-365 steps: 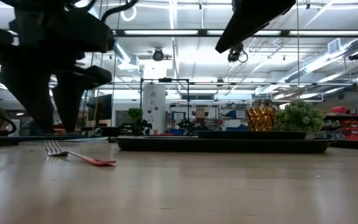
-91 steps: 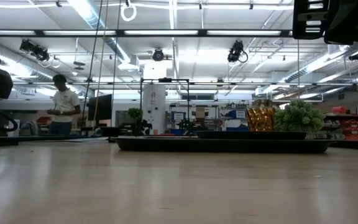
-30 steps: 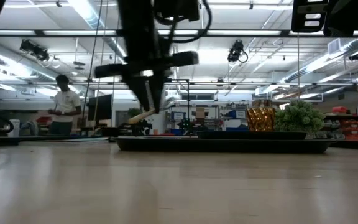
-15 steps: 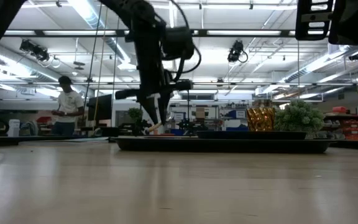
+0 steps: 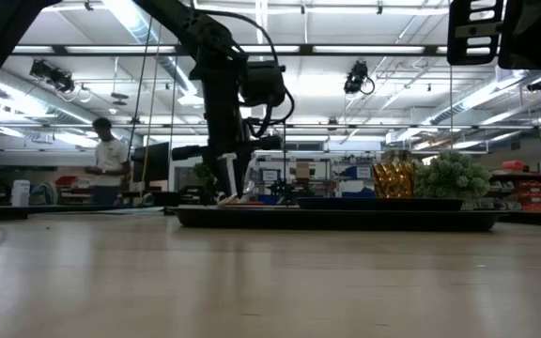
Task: Pick and place plate/cup/fork/spoon on tray
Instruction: Put the yellow spoon on the black serving tray to the left of the orange fork
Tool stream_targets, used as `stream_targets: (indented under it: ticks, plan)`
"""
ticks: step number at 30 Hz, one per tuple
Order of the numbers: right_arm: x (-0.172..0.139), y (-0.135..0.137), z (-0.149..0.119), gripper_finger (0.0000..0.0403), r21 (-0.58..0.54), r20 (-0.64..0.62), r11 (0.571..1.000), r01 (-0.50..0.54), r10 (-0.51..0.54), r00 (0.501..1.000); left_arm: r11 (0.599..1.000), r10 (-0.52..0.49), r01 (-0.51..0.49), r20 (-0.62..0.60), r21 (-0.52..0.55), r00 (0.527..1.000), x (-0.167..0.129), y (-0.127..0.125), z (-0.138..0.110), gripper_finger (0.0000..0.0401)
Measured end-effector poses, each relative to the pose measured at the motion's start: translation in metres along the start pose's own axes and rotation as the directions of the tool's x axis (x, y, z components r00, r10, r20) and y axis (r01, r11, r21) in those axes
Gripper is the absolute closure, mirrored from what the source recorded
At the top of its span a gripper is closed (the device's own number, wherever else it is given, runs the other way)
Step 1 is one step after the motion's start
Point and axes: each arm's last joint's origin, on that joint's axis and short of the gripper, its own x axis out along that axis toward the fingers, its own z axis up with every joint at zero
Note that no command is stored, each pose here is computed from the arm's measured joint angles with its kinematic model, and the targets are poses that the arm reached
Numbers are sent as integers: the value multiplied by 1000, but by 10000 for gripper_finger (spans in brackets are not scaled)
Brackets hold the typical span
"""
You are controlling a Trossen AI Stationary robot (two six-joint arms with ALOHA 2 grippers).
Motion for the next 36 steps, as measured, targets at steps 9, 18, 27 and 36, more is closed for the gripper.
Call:
stream_targets:
  ticks: [9,18,27,36]
  plan:
    - [0,1,0,317,6,-1,1000,-3,3,1000,999,31,-31,-53,7,998,20,-2,-9,337]
    - [0,2,0,317,3,1,1000,-11,11,1000,1000,19,-18,-115,11,993,28,-4,-13,337]
    - [0,2,1,317,-2,4,1000,-10,10,1000,1000,22,-21,-130,10,991,30,-4,-15,272]
    - [-3,-4,3,318,-34,17,999,17,-16,1000,990,-6,24,-130,137,991,10,-3,-13,242]
